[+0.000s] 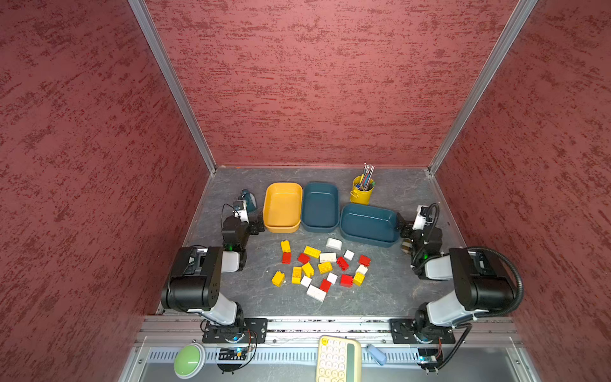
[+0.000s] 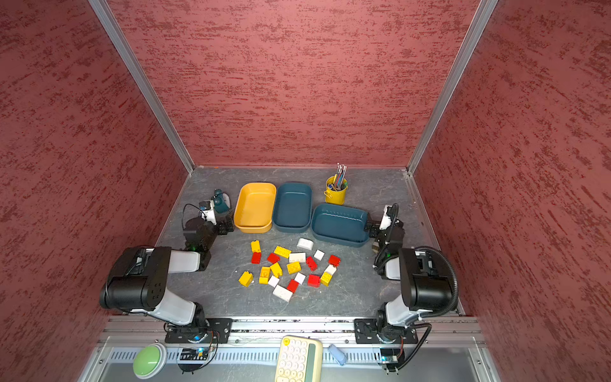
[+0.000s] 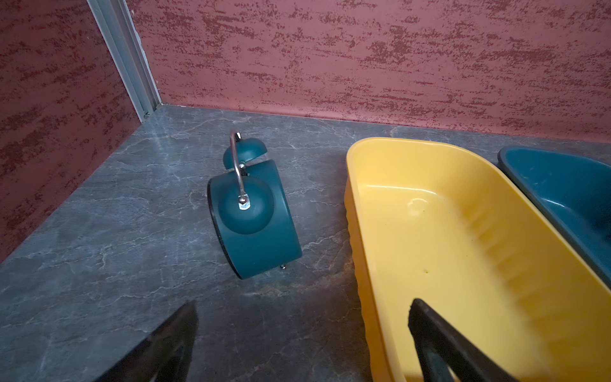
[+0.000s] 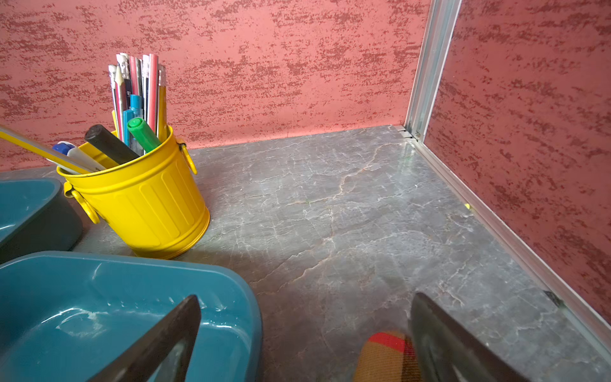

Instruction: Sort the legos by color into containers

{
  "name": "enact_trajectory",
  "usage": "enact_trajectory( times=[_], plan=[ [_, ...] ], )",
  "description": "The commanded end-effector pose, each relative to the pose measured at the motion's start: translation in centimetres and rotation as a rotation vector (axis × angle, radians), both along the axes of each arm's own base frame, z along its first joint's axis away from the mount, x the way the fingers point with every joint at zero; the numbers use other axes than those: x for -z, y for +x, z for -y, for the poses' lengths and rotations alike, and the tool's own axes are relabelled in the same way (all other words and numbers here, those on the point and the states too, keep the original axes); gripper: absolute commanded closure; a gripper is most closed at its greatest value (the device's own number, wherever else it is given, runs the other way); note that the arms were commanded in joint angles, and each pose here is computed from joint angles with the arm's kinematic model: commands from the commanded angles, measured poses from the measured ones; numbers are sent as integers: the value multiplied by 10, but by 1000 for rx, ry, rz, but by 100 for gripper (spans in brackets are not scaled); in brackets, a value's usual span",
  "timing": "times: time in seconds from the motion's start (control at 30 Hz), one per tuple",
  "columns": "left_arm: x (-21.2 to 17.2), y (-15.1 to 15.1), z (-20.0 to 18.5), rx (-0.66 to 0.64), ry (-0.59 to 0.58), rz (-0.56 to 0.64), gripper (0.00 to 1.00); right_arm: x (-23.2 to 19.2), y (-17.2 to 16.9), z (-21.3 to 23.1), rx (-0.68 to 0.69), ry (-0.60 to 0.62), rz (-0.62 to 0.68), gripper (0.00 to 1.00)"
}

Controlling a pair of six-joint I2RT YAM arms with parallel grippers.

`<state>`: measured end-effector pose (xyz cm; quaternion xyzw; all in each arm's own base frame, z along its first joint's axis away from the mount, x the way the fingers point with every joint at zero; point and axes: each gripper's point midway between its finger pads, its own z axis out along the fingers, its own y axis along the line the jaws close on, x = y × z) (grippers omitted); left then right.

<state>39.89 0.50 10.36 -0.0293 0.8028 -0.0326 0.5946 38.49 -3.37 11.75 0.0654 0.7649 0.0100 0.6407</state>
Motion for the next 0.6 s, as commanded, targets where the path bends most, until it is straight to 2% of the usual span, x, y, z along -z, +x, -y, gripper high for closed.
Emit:
enact_trajectory(
  times=[0.0, 0.57],
  plan=[
    [-10, 3, 1, 2, 3, 31, 1, -16, 4, -3, -18, -5, 54, 1],
    [-10, 3, 0, 1, 3, 31, 1, -17, 4, -3, -18, -5, 59, 1]
  ],
)
